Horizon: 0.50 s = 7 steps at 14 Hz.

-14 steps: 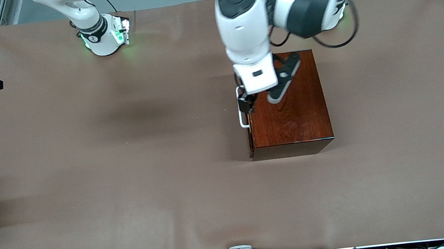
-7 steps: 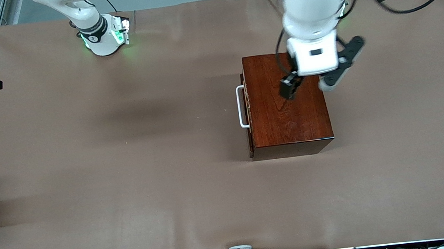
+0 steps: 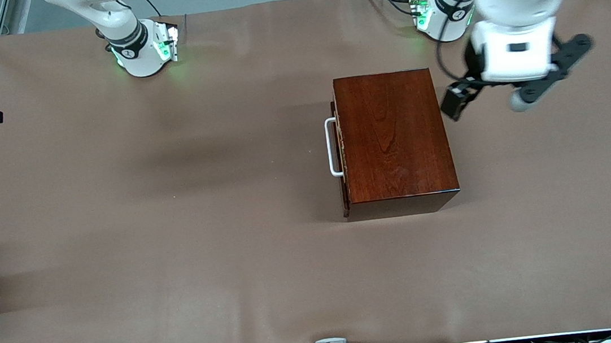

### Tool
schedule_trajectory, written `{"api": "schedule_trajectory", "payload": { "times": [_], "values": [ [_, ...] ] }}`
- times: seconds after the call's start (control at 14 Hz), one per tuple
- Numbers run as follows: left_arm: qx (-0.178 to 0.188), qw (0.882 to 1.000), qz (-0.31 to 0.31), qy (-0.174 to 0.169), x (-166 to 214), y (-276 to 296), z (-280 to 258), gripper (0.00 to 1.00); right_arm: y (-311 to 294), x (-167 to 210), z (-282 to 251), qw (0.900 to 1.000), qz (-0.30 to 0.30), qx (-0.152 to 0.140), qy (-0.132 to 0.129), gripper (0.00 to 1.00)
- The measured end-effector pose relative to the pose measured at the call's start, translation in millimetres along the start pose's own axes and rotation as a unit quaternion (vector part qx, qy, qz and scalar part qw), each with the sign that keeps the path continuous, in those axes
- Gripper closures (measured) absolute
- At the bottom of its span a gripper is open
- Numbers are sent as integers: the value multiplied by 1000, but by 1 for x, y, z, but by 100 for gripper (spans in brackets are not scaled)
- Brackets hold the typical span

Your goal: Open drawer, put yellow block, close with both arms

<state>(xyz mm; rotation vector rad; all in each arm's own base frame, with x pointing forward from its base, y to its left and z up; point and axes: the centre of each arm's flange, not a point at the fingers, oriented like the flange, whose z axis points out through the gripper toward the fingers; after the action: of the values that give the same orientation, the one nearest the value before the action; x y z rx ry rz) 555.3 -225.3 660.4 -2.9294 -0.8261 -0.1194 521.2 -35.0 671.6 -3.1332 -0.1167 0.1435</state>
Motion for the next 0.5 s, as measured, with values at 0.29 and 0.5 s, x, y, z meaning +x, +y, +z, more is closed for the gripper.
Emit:
{"api": "schedule_trajectory", "payload": {
  "times": [0.29,0.5],
  "values": [
    [-2,998,59,-16,40,-45,4,0,0,0,0,1000,0,0,0,0],
    [1,995,98,-24,58,-63,13,0,0,0,0,1000,0,0,0,0]
  ]
}}
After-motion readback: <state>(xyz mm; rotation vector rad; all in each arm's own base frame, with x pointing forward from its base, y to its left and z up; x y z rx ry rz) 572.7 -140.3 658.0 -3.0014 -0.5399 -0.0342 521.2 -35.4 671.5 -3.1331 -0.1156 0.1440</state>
